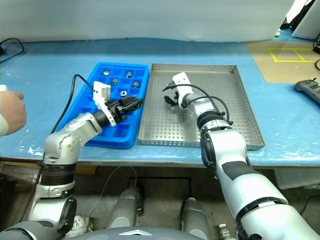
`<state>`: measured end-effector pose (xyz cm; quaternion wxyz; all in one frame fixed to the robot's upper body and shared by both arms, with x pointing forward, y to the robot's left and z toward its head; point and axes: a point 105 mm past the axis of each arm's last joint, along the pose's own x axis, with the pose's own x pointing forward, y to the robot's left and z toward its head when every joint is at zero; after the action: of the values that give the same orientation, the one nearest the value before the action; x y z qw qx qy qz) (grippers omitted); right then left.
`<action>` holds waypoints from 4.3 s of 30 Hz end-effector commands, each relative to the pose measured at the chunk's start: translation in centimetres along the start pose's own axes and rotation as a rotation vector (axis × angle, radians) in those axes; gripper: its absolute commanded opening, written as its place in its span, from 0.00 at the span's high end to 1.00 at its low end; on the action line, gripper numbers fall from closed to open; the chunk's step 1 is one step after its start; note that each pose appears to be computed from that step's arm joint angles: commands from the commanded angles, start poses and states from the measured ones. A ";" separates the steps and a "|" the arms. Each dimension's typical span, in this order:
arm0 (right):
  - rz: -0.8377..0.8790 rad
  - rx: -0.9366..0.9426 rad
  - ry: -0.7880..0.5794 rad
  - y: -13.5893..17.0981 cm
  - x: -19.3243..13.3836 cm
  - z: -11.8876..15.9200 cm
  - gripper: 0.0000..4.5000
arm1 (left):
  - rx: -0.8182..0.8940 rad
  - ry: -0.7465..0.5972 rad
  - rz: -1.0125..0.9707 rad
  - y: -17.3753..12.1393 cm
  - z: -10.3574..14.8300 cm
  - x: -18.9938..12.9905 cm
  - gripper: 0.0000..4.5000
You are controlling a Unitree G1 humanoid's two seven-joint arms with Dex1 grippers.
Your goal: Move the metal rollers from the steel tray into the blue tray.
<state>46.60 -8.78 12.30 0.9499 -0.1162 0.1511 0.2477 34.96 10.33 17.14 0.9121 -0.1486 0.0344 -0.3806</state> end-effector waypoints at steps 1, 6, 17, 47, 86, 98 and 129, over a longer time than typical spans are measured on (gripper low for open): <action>-0.009 0.002 0.012 -0.3 -0.1 -0.5 0.35 | 0.032 -0.035 -0.031 -0.7 1.2 0.3 0.35; 0.007 0.005 0.020 -0.4 -0.2 -0.6 0.75 | 0.032 -0.035 -0.029 -0.6 1.1 0.4 0.35; 0.394 0.025 -0.006 4.9 -0.5 2.7 0.99 | 0.034 -0.044 -0.021 -0.2 1.3 0.5 0.35; 0.280 0.051 -0.226 3.8 -0.4 6.3 0.18 | 0.049 -0.073 -0.030 0.0 2.7 0.8 0.35; -0.103 0.168 -0.435 1.1 -11.9 3.4 0.18 | 1.194 0.705 0.165 4.0 5.6 12.1 0.35; -0.138 0.174 -0.347 1.2 -12.9 0.9 0.18 | 1.174 0.681 0.267 5.2 3.2 12.2 0.35; -0.164 0.167 -0.264 1.5 -14.0 -1.2 0.17 | 1.254 0.803 0.277 7.2 -0.1 10.6 0.82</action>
<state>34.28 -14.11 14.34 0.9840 -0.0111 0.0651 0.1656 47.26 7.93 14.83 0.7870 0.5442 0.1709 -0.2351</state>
